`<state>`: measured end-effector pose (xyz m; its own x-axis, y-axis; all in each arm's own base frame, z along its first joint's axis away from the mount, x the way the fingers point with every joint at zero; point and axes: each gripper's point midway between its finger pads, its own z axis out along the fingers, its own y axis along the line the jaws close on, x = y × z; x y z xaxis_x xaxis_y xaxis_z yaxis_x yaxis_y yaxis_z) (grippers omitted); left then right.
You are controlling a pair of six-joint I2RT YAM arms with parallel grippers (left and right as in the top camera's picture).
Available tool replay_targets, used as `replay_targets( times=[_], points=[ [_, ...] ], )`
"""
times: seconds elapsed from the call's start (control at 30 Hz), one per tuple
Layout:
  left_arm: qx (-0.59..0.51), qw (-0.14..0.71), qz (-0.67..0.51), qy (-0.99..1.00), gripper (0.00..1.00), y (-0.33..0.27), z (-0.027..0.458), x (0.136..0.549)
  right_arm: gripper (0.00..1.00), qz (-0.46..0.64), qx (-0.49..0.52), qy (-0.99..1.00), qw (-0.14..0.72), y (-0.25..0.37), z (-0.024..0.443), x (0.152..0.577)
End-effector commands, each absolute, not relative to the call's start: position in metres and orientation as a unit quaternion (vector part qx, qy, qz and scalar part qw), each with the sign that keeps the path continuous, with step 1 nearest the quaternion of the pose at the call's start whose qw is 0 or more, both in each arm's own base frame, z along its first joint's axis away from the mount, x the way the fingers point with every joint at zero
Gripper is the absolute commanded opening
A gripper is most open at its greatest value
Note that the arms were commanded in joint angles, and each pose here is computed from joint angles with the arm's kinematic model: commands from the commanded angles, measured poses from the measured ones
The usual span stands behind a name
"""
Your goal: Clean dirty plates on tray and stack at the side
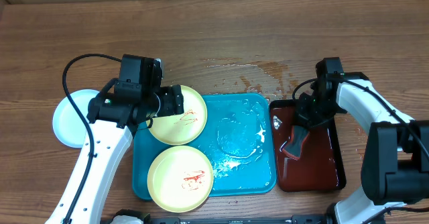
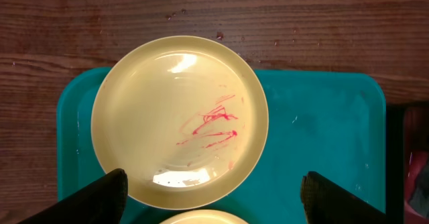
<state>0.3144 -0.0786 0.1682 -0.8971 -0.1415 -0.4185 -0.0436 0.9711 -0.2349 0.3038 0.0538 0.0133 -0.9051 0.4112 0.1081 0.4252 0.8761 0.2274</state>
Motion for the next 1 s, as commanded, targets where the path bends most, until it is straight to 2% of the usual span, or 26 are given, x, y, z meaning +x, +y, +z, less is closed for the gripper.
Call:
replay_targets(
  times=[0.0, 0.3, 0.97],
  points=[
    [-0.040, 0.234, -0.105, 0.966, 0.83, -0.078, 0.175, 0.317, 0.04, -0.117, -0.225, -0.967, 0.004, 0.051, 0.016, 0.315],
    [-0.040, 0.233, -0.107, 0.966, 0.83, -0.078, 0.175, 0.317, 0.04, -0.104, -0.227, -0.967, -0.052, 0.043, 0.016, 0.340],
    [-0.040, 0.230, -0.106, 0.967, 0.83, -0.078, 0.174, 0.315, 0.04, -0.102, -0.208, -0.967, -0.108, 0.039, 0.017, 0.367]
  ],
)
